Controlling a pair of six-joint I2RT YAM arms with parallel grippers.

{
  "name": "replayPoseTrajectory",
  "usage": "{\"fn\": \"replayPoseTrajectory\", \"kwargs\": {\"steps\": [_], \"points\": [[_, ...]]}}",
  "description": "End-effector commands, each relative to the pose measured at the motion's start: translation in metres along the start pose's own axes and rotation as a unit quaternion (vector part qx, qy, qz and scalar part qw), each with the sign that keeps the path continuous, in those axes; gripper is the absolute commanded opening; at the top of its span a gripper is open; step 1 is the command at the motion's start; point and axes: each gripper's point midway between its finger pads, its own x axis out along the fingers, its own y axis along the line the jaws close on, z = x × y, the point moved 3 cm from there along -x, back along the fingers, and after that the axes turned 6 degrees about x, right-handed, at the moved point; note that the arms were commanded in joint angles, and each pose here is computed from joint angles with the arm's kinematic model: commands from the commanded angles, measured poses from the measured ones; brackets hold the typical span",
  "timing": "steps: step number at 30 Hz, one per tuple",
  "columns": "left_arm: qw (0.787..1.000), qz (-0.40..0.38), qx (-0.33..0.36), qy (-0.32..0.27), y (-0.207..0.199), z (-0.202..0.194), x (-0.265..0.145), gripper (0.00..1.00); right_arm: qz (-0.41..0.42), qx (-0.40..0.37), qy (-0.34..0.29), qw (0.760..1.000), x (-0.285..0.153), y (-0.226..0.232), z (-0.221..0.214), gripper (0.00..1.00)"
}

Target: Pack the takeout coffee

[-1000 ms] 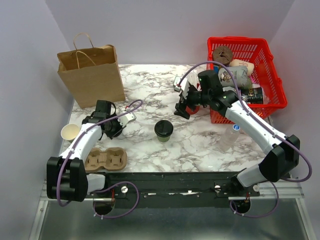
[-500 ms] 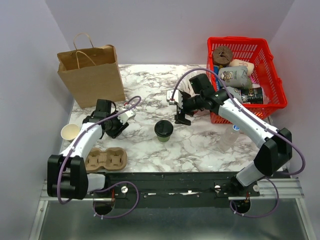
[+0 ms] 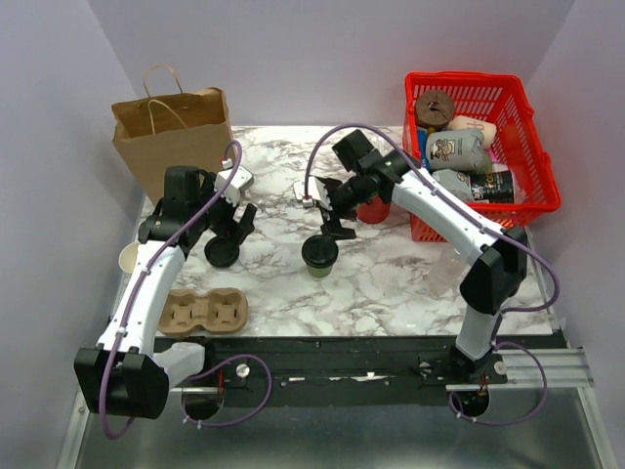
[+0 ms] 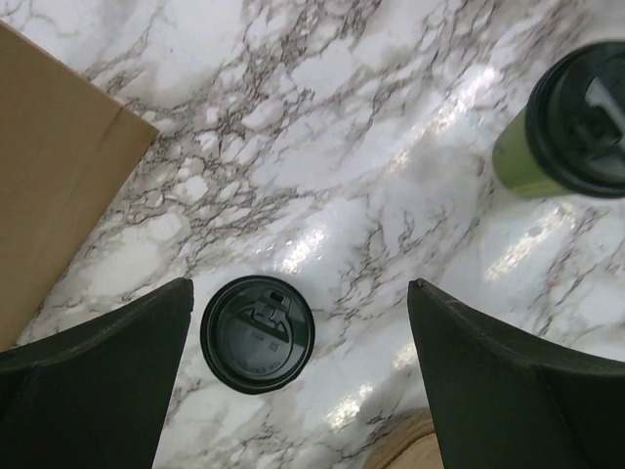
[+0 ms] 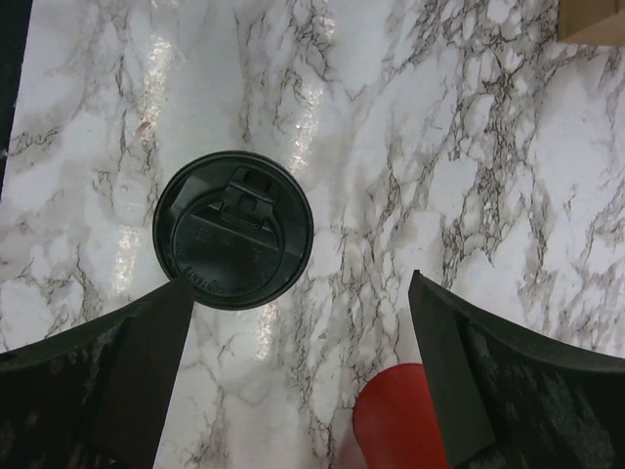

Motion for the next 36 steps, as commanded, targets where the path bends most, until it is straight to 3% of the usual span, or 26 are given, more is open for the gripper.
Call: {"fn": "replayPoseTrajectory", "kwargs": {"steps": [1,7,12,20,28,36], "points": [[0.998,-0.007,-0.049,-0.042,-0.007,0.019,-0.015,0.99,0.066,0.006,0.022,0.998,0.008,0.018,0.000,1.00],[0.995,0.036,-0.091,-0.015,0.014,-0.005,-0.022,0.99,0.101,-0.031,0.005,0.994,0.029,0.027,0.009,1.00],[0.995,0.052,-0.086,-0.006,0.025,-0.006,-0.023,0.99,0.121,-0.049,0.004,0.991,0.044,0.032,0.021,1.00],[0.994,0.025,-0.105,-0.016,0.024,0.007,-0.021,0.99,0.079,-0.055,0.042,0.994,0.091,0.028,0.033,1.00],[0.992,0.020,-0.114,-0.043,0.019,0.013,-0.022,0.99,0.071,-0.128,0.136,0.980,0.122,0.036,0.021,0.99],[0.991,0.020,-0.116,-0.067,0.013,0.014,-0.024,0.99,0.099,-0.166,0.218,0.957,0.144,0.050,-0.012,0.92]]}}
